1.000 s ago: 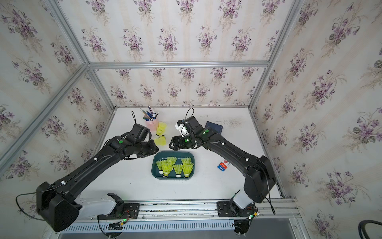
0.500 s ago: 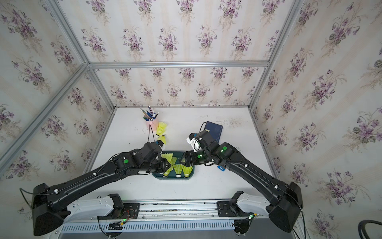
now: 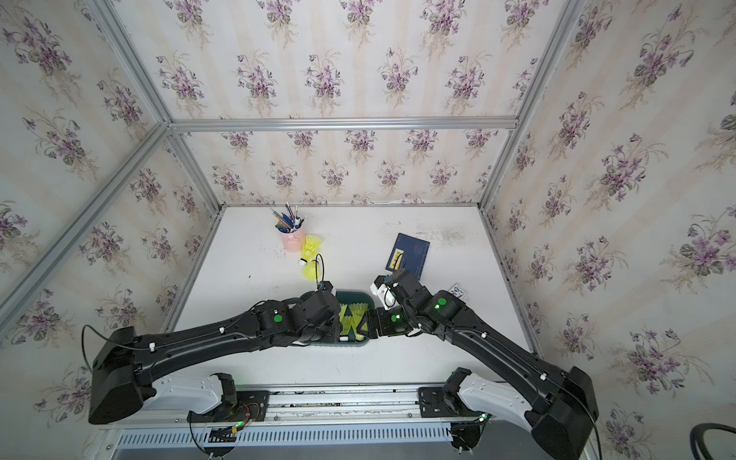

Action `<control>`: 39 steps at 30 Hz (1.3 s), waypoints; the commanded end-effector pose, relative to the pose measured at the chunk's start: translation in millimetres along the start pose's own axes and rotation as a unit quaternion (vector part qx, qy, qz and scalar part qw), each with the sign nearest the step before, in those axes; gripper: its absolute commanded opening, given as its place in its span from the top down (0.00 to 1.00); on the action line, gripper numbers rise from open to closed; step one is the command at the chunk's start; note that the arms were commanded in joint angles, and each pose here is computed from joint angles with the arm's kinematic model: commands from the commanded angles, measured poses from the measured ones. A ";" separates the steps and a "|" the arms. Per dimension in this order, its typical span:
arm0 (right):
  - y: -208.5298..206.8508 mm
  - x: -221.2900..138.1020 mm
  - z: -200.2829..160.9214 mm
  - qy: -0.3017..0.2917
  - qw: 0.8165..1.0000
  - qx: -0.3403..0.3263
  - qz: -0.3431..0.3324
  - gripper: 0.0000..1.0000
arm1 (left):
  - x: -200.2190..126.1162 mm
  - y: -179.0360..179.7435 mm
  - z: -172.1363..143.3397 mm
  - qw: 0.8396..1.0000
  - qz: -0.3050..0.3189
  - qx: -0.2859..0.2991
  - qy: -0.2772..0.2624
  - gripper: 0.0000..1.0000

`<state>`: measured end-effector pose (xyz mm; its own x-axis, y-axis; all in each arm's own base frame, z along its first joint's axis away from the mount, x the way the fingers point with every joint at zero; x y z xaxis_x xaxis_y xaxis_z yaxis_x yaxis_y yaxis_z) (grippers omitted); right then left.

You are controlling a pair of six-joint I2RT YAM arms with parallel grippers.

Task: Put the shuttlecocks into the storage box
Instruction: Place the shuttlecock in the storage box.

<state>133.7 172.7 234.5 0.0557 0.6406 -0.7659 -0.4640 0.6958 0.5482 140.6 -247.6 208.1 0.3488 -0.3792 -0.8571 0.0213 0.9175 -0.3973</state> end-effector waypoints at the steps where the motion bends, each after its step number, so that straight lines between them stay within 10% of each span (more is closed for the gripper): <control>1: -0.3 3.0 -1.1 0.002 1.000 0.010 0.009 0.20 | 6.0 -2.3 1.3 1.000 0.012 -0.014 -0.020 0.71; 39: -5.6 11.8 13.0 -0.069 0.998 -0.001 -0.007 0.17 | 43.6 0.7 -8.7 0.998 0.060 -0.013 -0.001 0.67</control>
<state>144.9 179.7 224.3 0.1368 0.6667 -0.7327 -0.4635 0.6968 0.5475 146.7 -264.9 168.9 0.3380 -0.2790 -0.8988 -0.0381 0.9502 -0.3093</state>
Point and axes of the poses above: each gripper's point midway between its finger pads, its own x axis out along the fingers, its own y axis along the line the jaws close on, z = x × y, the point moved 10 cm from there along -x, back along the fingers, and after that the axes turned 9 degrees about -x, right-handed, at the moved point
